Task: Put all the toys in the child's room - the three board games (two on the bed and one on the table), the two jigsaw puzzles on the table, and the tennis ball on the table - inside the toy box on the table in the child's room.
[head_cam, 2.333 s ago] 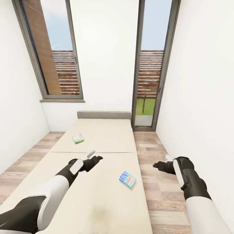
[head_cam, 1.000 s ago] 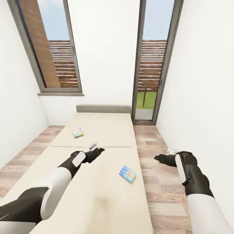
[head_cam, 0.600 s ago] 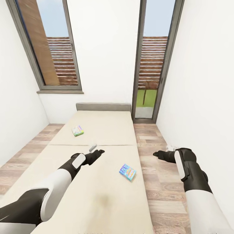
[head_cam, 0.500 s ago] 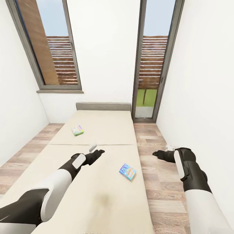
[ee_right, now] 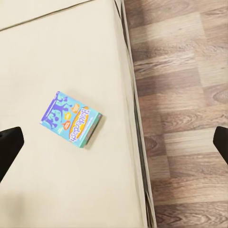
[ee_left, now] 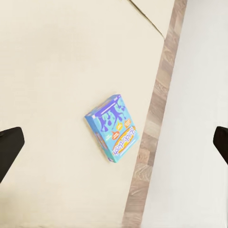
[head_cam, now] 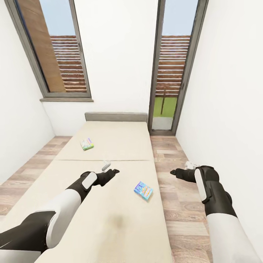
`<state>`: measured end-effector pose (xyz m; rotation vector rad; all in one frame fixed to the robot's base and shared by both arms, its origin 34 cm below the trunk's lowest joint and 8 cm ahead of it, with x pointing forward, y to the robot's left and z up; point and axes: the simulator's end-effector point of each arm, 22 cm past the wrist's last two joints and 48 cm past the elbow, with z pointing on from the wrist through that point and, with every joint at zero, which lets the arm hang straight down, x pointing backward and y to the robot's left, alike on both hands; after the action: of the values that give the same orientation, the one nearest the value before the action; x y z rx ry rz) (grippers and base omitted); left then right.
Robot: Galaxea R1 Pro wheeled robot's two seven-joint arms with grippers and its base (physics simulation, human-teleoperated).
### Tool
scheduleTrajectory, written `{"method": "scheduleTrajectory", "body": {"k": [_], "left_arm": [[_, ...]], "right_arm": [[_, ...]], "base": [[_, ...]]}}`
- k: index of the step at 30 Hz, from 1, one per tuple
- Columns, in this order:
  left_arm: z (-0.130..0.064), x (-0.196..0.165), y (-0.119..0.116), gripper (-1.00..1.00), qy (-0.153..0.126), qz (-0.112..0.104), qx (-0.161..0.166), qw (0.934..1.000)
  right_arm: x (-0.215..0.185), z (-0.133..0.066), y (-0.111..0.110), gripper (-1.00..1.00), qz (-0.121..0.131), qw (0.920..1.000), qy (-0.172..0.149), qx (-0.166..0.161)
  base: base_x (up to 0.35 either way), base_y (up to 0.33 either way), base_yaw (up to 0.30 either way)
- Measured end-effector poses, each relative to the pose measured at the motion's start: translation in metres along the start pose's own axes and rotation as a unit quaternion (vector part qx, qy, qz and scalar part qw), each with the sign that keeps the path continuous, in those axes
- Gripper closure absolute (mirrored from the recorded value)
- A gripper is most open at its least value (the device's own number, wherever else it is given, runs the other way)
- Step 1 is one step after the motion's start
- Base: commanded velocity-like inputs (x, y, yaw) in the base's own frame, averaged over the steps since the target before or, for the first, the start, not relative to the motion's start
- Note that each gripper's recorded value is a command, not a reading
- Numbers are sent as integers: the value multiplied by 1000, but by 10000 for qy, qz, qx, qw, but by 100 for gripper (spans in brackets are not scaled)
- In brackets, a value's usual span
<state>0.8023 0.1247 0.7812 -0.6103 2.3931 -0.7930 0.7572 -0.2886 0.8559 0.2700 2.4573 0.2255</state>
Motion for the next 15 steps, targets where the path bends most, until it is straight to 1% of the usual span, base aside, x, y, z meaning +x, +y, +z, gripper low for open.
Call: {"method": "scheduleTrajectory", "body": {"k": [2, 3, 6, 15], "left_arm": [[1, 7, 1, -100, 157, -15, -4, 9999], [2, 7, 2, -100, 166, -18, -8, 9999], [3, 15, 4, -100, 347, -41, -28, 9994], [7, 26, 11, -100, 552, -83, -71, 9984]], "right_arm": [[1, 1, -1, -100, 1, 10000, 9, 6], [2, 2, -1, -100, 2, 10000, 16, 8], [3, 4, -2, -100, 3, 10000, 32, 16], [8, 10, -4, -100, 13, 9999, 98, 34]], "base": [[0, 0, 0], [0, 0, 0], [0, 0, 0], [0, 0, 0]]}}
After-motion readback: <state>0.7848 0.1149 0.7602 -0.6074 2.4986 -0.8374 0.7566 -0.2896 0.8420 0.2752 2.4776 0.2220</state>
